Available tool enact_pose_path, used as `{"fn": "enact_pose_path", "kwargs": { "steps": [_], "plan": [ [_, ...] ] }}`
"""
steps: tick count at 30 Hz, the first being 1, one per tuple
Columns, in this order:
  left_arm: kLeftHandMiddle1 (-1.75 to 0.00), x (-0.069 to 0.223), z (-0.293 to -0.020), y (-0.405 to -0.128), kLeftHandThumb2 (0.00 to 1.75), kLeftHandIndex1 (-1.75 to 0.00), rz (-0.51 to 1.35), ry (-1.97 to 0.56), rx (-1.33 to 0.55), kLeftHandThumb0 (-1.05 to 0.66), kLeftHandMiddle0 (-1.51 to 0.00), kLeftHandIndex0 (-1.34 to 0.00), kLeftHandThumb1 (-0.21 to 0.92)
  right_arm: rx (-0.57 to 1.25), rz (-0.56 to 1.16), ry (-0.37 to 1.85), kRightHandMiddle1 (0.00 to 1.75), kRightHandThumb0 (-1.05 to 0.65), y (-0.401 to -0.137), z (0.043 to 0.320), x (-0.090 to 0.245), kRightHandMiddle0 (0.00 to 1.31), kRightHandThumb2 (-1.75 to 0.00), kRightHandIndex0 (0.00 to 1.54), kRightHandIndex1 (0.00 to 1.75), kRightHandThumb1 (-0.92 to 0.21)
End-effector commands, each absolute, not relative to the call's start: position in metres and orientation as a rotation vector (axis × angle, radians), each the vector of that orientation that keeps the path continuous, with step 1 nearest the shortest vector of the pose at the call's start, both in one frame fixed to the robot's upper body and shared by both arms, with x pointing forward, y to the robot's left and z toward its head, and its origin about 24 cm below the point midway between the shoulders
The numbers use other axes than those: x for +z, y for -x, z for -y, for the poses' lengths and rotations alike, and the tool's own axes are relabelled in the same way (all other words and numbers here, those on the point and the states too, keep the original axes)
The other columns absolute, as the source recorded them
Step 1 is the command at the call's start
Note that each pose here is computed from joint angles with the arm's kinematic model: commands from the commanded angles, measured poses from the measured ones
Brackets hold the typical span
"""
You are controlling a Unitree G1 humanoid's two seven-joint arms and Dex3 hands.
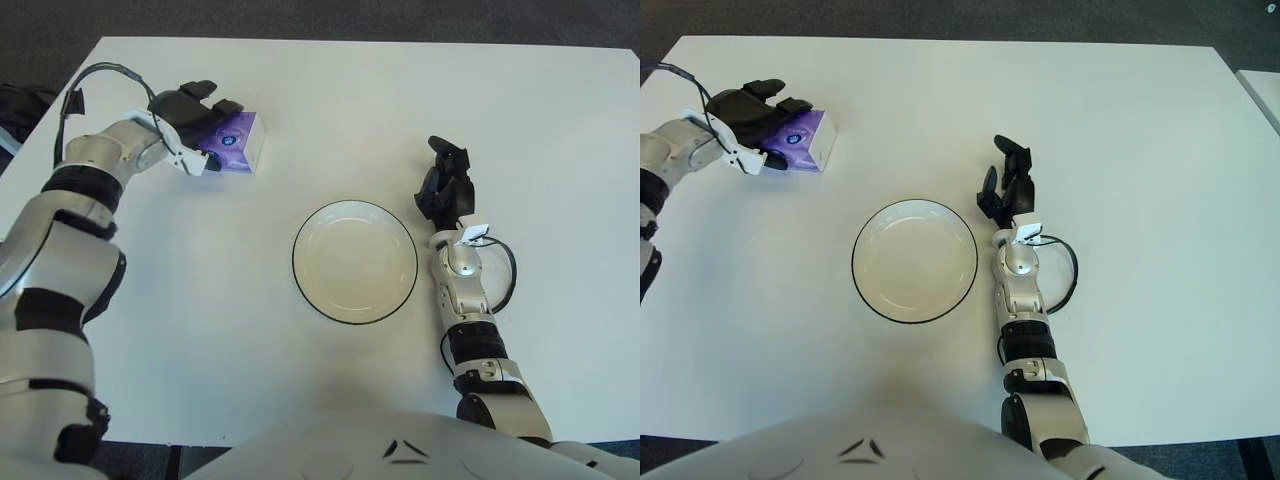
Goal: Put the tissue paper into the plate.
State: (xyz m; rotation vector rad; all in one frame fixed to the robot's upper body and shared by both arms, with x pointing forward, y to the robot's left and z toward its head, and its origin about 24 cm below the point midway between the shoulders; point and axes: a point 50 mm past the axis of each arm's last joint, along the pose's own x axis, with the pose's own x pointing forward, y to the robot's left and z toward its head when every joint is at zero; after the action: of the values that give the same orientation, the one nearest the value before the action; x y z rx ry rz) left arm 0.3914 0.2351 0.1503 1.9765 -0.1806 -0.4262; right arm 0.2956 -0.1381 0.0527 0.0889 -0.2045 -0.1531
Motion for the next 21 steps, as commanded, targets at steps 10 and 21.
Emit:
{"fn": "enact_pose_path", "kwargs": {
  "steps": [10, 21],
  "plan": [
    [-0.02, 0.121, -0.222, -0.395, 0.4, -0.34, 0.02, -2.04, -0.517, -0.98, -0.2, 0.0, 0.92, -0.189, -0.033, -0.093, 0.9, -0.56, -0.271, 0.145, 0.0, 0.0, -0.86, 0.5, 0.01, -0.92],
    [-0.01, 0.109, -0.221, -0.395, 0.37, -0.27, -0.049, -2.044, -0.5, -0.96, -0.21, 0.0, 0.92, -0.194, -0.029, -0.093, 0.89, -0.56, -0.269, 0.145, 0.0, 0.0, -0.85, 0.49, 0.0, -0.92]
  ]
}}
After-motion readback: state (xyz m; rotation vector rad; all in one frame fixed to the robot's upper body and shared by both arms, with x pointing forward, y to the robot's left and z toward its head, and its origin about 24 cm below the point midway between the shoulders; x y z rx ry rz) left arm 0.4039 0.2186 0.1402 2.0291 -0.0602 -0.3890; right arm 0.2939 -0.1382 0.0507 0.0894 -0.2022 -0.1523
